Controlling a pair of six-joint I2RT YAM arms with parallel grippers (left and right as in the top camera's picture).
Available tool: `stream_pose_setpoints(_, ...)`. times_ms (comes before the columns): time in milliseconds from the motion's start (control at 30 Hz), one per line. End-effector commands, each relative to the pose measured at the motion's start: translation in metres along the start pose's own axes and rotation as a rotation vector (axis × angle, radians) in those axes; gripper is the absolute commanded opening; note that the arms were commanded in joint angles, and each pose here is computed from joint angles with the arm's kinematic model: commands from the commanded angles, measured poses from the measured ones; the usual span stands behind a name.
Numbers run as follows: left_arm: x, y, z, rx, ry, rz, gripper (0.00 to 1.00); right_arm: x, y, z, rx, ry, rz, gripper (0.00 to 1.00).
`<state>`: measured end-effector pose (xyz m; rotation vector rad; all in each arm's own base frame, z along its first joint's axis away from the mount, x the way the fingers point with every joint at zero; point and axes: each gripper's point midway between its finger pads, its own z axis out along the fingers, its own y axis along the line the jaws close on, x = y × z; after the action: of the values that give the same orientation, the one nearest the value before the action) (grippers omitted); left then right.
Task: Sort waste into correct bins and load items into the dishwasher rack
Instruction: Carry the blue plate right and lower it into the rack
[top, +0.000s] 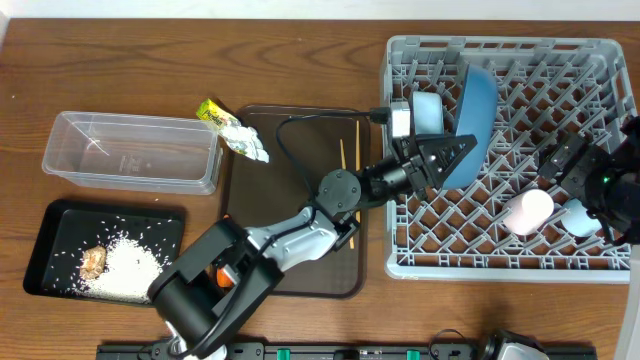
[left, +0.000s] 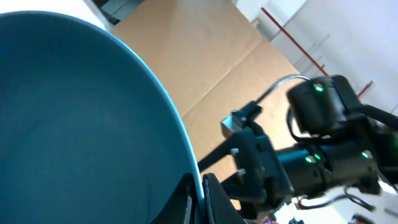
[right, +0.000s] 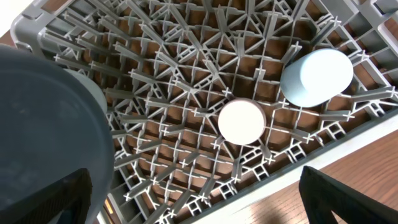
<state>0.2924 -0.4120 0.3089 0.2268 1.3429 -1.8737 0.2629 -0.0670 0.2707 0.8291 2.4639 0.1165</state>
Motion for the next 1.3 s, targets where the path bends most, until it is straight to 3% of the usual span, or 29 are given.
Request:
stream_pose_setpoints(0,-0.007,0.003,0.01,0.014,-0.033,-0.085,0.06,-0.002,-0.005,-0.001,0.019,-0.006,0.018,0.99)
stream_pose_setpoints(167,0.002,0.02,0.016,-0.006,-0.044,-0.18,0.06,-0.001,-0.005,-0.001,0.02,-0.003,0.017,0.99)
stream_pose_setpoints(733,-0.001,0.036,0.019,-0.042,-0.09,-0.187,0.07,0.001,-0.006,-0.001,0.023,0.004,-0.006,0.99)
stream_pose_setpoints(1033,-0.002,0.037,0.019,-0.045,-0.091,-0.186,0.16,0.001,-0.006,-0.001,0.023,0.004,-0.007,0.99)
stream_pose_setpoints(1267,-0.008,0.045,0.016,-0.068,-0.097,-0.183,0.17,0.001,-0.006,-0.001,0.024,0.005,-0.007,0.99)
